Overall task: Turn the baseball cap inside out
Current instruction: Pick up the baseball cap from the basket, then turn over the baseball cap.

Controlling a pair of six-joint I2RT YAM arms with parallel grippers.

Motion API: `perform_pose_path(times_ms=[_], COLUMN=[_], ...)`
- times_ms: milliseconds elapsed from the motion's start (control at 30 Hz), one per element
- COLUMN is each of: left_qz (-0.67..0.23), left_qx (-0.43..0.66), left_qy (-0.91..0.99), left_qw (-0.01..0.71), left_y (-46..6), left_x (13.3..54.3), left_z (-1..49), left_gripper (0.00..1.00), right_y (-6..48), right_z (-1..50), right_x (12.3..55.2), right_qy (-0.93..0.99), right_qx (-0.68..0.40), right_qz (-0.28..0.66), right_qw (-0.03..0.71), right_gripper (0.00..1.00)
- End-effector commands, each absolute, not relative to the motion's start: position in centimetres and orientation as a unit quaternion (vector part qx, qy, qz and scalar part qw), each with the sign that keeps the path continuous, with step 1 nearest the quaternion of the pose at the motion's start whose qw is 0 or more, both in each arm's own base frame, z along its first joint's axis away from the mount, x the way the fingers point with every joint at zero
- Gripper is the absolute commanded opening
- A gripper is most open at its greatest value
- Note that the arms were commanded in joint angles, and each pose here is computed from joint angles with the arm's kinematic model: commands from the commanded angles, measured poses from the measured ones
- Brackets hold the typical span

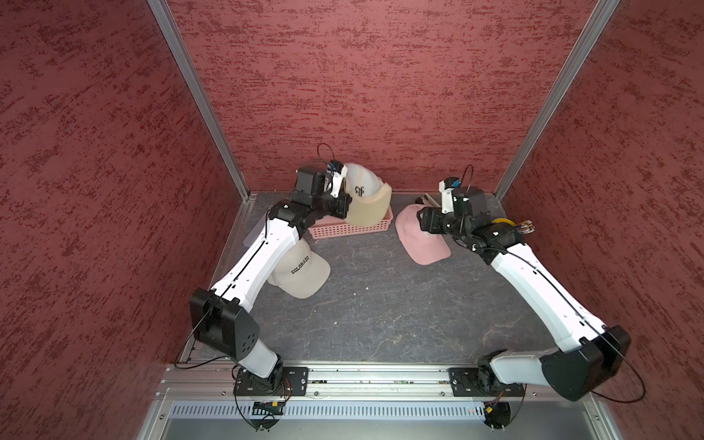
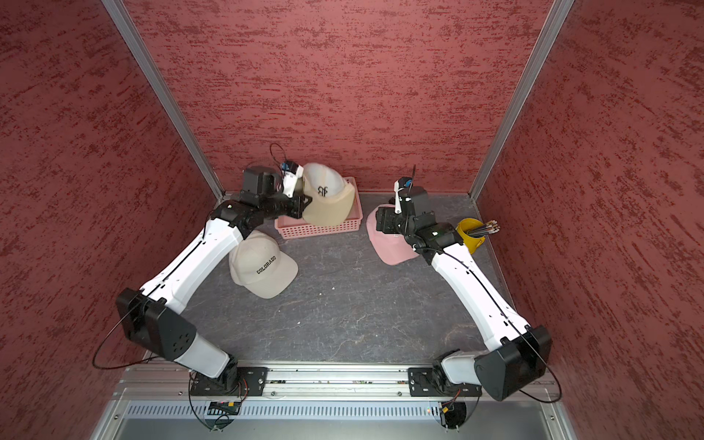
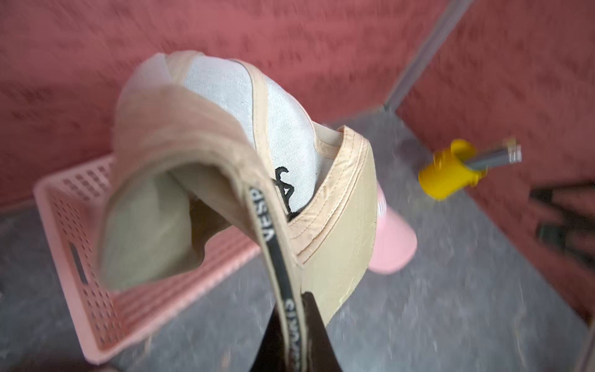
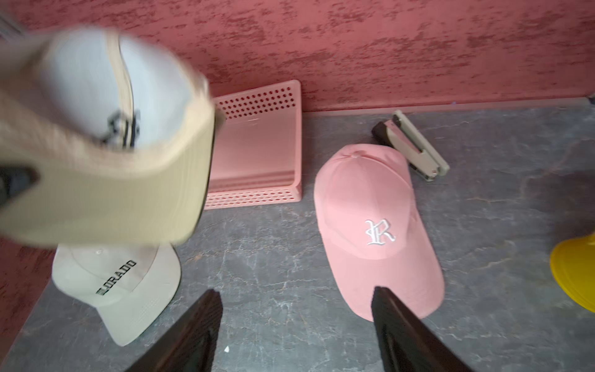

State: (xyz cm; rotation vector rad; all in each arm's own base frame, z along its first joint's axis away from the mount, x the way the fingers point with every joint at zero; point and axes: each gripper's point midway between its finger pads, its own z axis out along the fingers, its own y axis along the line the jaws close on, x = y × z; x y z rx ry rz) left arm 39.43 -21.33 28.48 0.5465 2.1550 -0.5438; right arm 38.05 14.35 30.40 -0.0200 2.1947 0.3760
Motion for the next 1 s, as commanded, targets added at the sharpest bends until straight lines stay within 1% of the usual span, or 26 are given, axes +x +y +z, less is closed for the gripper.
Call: perform_pose_path(times_ms=[0, 67, 133, 200, 267, 333, 400, 467, 533, 667, 767, 833, 967], left_qz=[-0.219, -0.216, -0.204, -0.162, -0.099, -0.03, 0.047, 0.114, 0.171, 0.24, 0.279, 0.29, 0.326], left_qx=[0.362, 0.412, 0.449, 0.499, 0.549, 0.588, 0.616, 0.645, 0.665, 0.702, 0.727, 0.739, 0.756], left_qy=[0.835, 0.813, 0.797, 0.774, 0.743, 0.706, 0.676, 0.646, 0.613, 0.55, 0.515, 0.497, 0.457], left_qw=[0.351, 0.351, 0.348, 0.354, 0.371, 0.394, 0.402, 0.392, 0.391, 0.383, 0.358, 0.35, 0.336], left_y=[-22.2, -22.4, -22.2, -21.8, -21.3, -21.1, -20.9, -20.7, -21.0, -22.2, -22.9, -23.4, -23.7], left_x=[32.1, 28.8, 26.7, 25.3, 24.8, 25.2, 26.3, 27.4, 28.8, 30.0, 30.4, 30.3, 30.3], left_z=[24.3, 23.6, 23.0, 22.3, 21.6, 21.6, 21.5, 21.1, 21.0, 21.4, 20.4, 19.3, 17.0], left_gripper=[0.01, 0.08, 0.08, 0.1, 0.1, 0.09, 0.09, 0.09, 0.05, 0.06, 0.07, 0.08, 0.08], right_y=[14.3, 15.3, 16.4, 17.7, 18.6, 19.6, 20.6, 21.8, 22.9, 24.9, 26.6, 27.7, 29.3], right_z=[30.8, 30.4, 30.0, 28.7, 27.9, 27.5, 27.5, 27.8, 28.3, 29.3, 30.0, 29.7, 27.9], right_x=[37.8, 38.1, 38.4, 39.0, 39.3, 39.6, 39.9, 40.1, 40.3, 40.6, 40.3, 39.6, 37.7], right_qy=[0.896, 0.902, 0.905, 0.912, 0.917, 0.92, 0.919, 0.917, 0.916, 0.913, 0.911, 0.911, 0.915], right_qx=[-0.017, -0.03, -0.038, -0.046, -0.054, -0.063, -0.071, -0.083, -0.096, -0.132, -0.171, -0.197, -0.241], right_qz=[0.153, 0.168, 0.188, 0.203, 0.205, 0.207, 0.215, 0.222, 0.221, 0.225, 0.231, 0.235, 0.207], right_qw=[0.416, 0.396, 0.38, 0.354, 0.338, 0.328, 0.324, 0.32, 0.321, 0.314, 0.296, 0.278, 0.249], right_gripper=[0.78, 0.78, 0.77, 0.77, 0.77, 0.77, 0.76, 0.76, 0.76, 0.76, 0.76, 0.76, 0.76])
